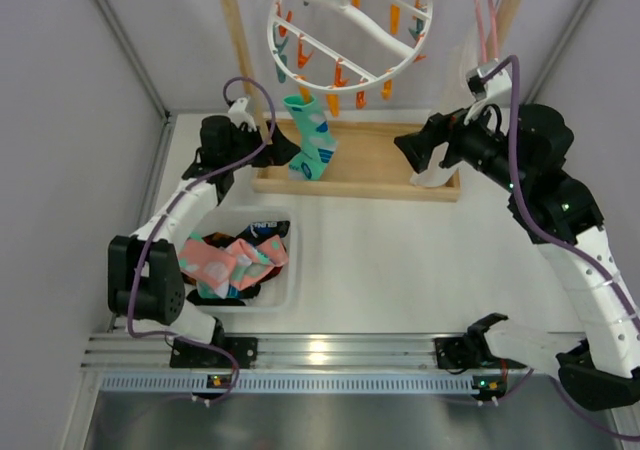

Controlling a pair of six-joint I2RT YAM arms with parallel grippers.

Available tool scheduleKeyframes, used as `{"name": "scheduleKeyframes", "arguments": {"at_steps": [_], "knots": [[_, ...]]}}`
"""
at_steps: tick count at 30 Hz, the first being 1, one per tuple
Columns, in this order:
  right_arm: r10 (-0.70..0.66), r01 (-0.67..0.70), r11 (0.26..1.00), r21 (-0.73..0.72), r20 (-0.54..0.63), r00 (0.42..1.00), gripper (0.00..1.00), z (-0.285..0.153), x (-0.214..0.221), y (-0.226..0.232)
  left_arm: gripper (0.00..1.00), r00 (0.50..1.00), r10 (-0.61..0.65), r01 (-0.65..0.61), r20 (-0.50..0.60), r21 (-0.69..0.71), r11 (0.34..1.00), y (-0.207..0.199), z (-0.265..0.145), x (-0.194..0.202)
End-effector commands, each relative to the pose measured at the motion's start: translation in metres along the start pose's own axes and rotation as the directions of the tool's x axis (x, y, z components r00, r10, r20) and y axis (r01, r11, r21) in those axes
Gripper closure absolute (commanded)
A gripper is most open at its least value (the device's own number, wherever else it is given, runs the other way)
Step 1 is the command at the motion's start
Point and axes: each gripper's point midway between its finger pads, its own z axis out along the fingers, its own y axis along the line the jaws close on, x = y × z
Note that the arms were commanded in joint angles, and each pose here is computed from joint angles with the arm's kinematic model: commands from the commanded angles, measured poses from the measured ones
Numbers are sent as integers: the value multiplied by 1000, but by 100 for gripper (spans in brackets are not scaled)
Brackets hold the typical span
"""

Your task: Remove the socks clipped to the hanger

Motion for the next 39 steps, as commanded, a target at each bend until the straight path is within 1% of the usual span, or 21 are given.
{"name": "scheduleKeyframes", "arguments": {"at_steps": [1,6,7,12,13,17,18,19,20,21,22,23,24,27,28,32,33,35,36,38,39], "knots": [[-22,23,999,-30,45,999,1,-4,-12,3,2,954,240,-261,178,104,960,-37,14,-56],[-46,48,998,-42,45,998,1,-8,-17,6,2,923,336,-363,188,138,921,-65,45,-50],[-54,56,998,-42,53,997,0,-8,-21,6,2,916,355,-376,190,94,922,-60,52,-51],[-58,63,996,-60,74,996,1,-14,-33,13,2,930,309,-318,201,12,948,-49,74,-50],[-58,62,996,-62,71,996,1,-16,-34,13,5,935,285,-294,210,8,956,-46,76,-51],[-64,67,997,-43,74,995,1,-21,-36,11,59,943,255,-264,214,16,964,-52,77,-48],[-65,68,997,-42,77,995,0,-22,-37,11,77,941,259,-269,217,15,963,-59,76,-45],[-64,67,997,-39,80,995,0,-22,-37,11,84,934,270,-281,234,12,960,-65,70,-46],[-61,65,997,-38,83,995,0,-23,-38,11,85,932,275,-288,235,24,957,-77,70,-40],[-60,64,997,-35,86,994,1,-23,-38,10,90,928,276,-285,249,0,958,-81,68,-43],[-56,60,998,-34,89,994,0,-24,-39,10,97,928,274,-283,251,-2,959,-86,66,-41],[-56,59,998,-35,95,994,1,-24,-41,11,99,924,273,-285,267,6,959,-100,59,-41],[-51,55,998,-36,101,994,1,-25,-42,11,100,920,273,-278,282,-25,960,-102,56,-44],[-37,42,998,-42,128,991,0,-27,-46,14,100,911,278,-289,305,-10,957,-130,43,-39],[-26,31,999,-40,128,991,1,-27,-45,13,100,902,288,-287,323,-52,956,-129,38,-43],[-1,9,999,-50,150,989,1,-29,-47,16,100,892,297,-296,341,-56,953,-154,19,-31],[3,4,999,-49,150,989,1,-29,-46,16,100,894,292,-290,341,-56,955,-155,14,-27],[8,0,999,-55,149,989,1,-31,-46,17,100,895,290,-265,338,-120,957,-142,13,-27],[17,-8,998,-58,150,989,1,-31,-45,17,98,908,278,-240,314,-155,958,-132,14,-21],[24,-14,998,-63,159,987,1,-34,-46,19,72,916,271,-207,296,-231,951,-115,15,-18],[30,-20,998,-64,159,987,1,-34,-45,19,68,919,270,-201,287,-247,948,-110,15,-15]]}}
